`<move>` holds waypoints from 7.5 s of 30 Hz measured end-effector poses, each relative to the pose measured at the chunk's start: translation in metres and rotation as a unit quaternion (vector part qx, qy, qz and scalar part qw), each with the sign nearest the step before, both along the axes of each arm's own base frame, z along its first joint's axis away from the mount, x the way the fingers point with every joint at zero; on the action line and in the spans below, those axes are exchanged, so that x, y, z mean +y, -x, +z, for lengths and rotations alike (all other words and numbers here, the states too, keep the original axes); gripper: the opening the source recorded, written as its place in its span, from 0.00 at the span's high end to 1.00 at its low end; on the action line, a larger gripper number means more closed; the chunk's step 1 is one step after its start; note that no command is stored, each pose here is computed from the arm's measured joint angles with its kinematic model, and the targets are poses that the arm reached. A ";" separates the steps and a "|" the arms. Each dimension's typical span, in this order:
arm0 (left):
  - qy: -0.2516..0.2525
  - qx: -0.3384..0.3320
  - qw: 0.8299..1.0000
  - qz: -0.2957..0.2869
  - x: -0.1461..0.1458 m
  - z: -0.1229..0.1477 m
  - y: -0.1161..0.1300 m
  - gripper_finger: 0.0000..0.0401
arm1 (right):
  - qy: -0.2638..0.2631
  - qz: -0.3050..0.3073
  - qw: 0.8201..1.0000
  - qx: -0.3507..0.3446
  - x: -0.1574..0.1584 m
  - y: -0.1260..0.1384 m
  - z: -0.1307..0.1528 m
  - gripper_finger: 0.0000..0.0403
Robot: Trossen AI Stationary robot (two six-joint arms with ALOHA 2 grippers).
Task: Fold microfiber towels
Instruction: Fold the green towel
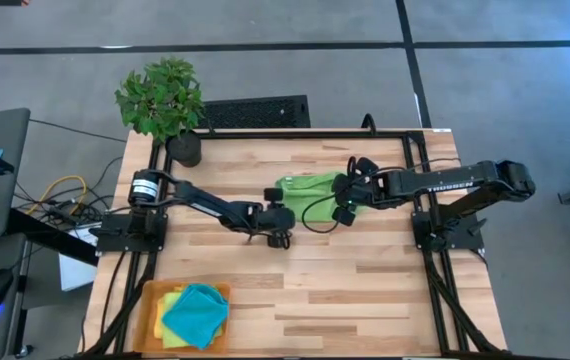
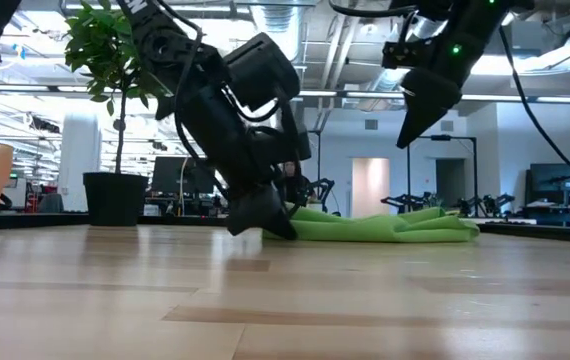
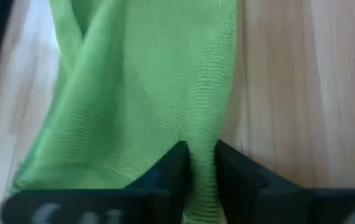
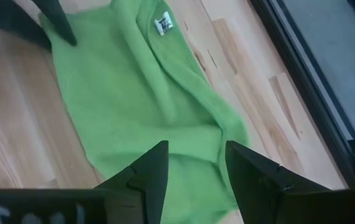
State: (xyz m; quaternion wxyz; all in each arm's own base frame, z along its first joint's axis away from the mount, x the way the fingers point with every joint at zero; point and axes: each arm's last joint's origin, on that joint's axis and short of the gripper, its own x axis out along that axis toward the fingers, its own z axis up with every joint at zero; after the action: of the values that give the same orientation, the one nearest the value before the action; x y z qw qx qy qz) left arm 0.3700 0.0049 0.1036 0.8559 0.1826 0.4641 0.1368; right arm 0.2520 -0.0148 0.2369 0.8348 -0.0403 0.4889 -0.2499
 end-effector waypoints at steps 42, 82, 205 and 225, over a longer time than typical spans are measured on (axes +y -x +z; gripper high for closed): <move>0.025 0.013 1.000 -0.002 -0.025 0.070 0.037 1.00 | 0.044 0.170 0.983 0.050 -0.044 0.002 -0.094 0.55; 0.028 0.032 0.999 -0.020 -0.044 0.075 0.040 1.00 | -0.047 0.233 0.970 -0.048 -0.004 -0.005 -0.070 0.55; -0.054 0.051 0.972 -0.223 0.044 0.097 -0.082 1.00 | -0.025 0.199 0.979 -0.030 0.017 0.024 0.011 0.55; -0.161 0.025 0.946 -0.282 0.058 0.113 -0.092 1.00 | -0.015 0.176 0.984 -0.019 0.015 0.032 0.013 0.55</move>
State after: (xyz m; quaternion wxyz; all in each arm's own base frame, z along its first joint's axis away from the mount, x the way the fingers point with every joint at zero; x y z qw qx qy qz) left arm 0.4624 0.0632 0.2167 0.8069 0.4445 0.3868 -0.0417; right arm 0.2203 0.0000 0.2503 0.8754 -0.1085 0.4619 -0.0921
